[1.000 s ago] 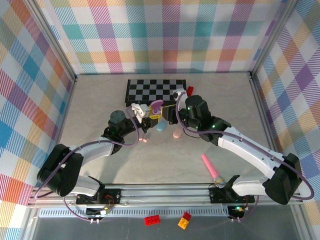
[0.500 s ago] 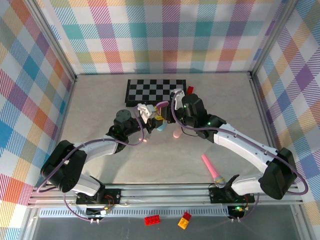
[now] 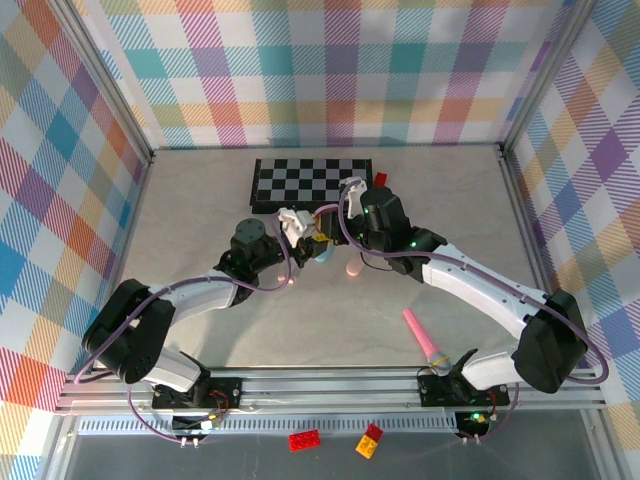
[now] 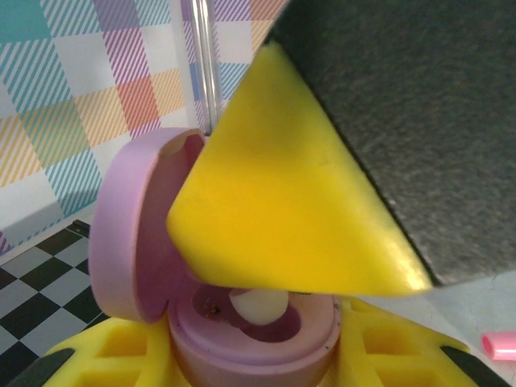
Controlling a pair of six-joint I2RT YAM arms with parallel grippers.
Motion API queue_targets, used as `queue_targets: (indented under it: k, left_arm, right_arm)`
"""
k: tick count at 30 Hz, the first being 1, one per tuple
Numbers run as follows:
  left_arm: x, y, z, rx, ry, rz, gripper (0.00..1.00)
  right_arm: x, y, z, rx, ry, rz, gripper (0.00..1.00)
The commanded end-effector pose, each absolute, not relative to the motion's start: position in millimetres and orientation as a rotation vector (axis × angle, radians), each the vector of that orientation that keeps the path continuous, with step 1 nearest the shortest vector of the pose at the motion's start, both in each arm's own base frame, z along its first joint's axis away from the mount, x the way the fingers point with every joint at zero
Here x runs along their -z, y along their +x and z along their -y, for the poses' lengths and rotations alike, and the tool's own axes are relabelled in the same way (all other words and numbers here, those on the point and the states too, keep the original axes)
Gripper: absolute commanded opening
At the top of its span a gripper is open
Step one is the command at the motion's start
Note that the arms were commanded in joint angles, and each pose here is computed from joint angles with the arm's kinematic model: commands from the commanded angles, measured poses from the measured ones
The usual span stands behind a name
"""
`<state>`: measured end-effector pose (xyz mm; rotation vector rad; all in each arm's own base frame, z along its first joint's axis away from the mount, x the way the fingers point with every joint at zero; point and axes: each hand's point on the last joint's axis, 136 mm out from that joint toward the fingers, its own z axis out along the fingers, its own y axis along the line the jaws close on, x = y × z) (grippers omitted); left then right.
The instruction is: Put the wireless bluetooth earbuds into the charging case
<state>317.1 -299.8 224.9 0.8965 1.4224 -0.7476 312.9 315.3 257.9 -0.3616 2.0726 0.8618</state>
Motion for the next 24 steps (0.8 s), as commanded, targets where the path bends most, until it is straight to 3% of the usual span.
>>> queue_targets:
  k: [1,8,24]
  left_arm:
    - [-244,323,305,0.737,0.873,-1.372,0.33]
    - [-250,326,306,0.748,0.851,-1.365,0.33]
    - [-247,322,306,0.763,0.864,-1.355,0.33]
  right_arm:
    - [-271,315,-319,-0.898,-0.351,-2.042,0.21]
    - [-266,315,-320,-0.905,-0.349,-2.06,0.23]
    - [-301,300,-304,-0.944,-0.366,-1.934,0.43]
